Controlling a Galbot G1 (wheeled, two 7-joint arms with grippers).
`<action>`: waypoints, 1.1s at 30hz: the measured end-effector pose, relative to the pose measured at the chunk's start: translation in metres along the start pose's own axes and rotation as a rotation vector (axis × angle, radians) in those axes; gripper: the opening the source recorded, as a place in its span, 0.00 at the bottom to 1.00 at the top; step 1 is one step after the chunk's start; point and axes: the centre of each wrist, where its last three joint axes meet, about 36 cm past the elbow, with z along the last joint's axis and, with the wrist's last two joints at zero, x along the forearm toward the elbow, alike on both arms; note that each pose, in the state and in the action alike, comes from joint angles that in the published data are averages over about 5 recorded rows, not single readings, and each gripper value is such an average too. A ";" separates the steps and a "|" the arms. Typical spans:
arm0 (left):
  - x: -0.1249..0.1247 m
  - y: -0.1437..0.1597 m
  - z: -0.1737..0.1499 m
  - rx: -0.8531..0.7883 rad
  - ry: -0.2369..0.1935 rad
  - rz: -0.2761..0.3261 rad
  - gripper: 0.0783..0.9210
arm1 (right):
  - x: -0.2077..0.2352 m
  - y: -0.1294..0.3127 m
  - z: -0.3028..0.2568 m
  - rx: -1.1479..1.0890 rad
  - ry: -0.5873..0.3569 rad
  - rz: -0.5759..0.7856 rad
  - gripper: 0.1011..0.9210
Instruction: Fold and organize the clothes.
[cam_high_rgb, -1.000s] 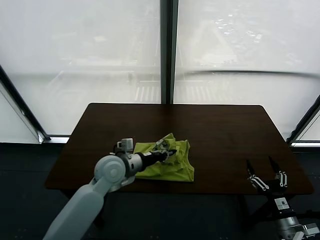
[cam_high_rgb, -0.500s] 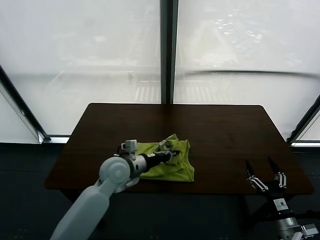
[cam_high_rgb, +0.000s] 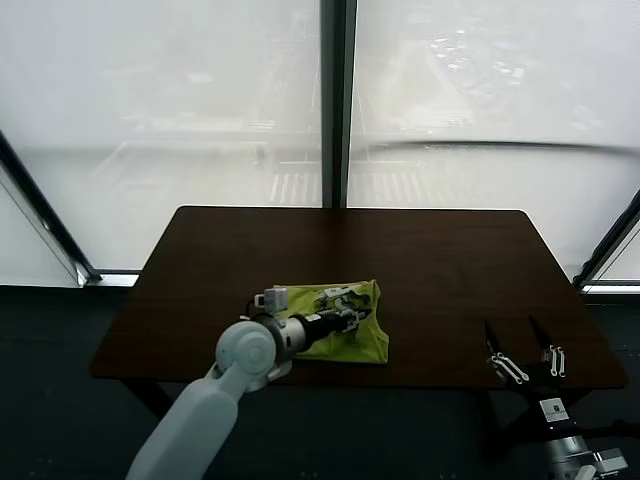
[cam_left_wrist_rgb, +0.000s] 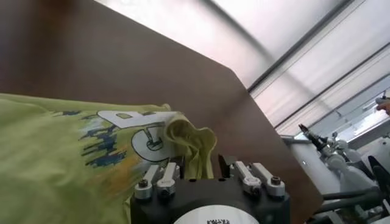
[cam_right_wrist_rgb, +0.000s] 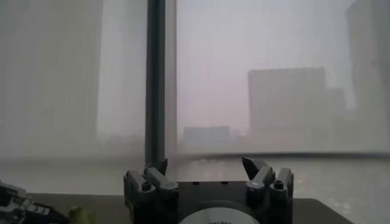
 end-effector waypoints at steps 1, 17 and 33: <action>-0.002 -0.002 0.002 0.005 -0.001 0.003 0.77 | -0.002 0.000 0.000 0.002 0.006 -0.008 0.98; 0.068 0.006 -0.023 -0.042 -0.130 -0.071 0.98 | -0.085 0.054 -0.027 0.014 0.347 -0.140 0.98; 0.138 0.043 -0.039 -0.091 -0.248 -0.261 0.98 | -0.162 0.089 -0.037 0.478 0.231 -0.678 0.98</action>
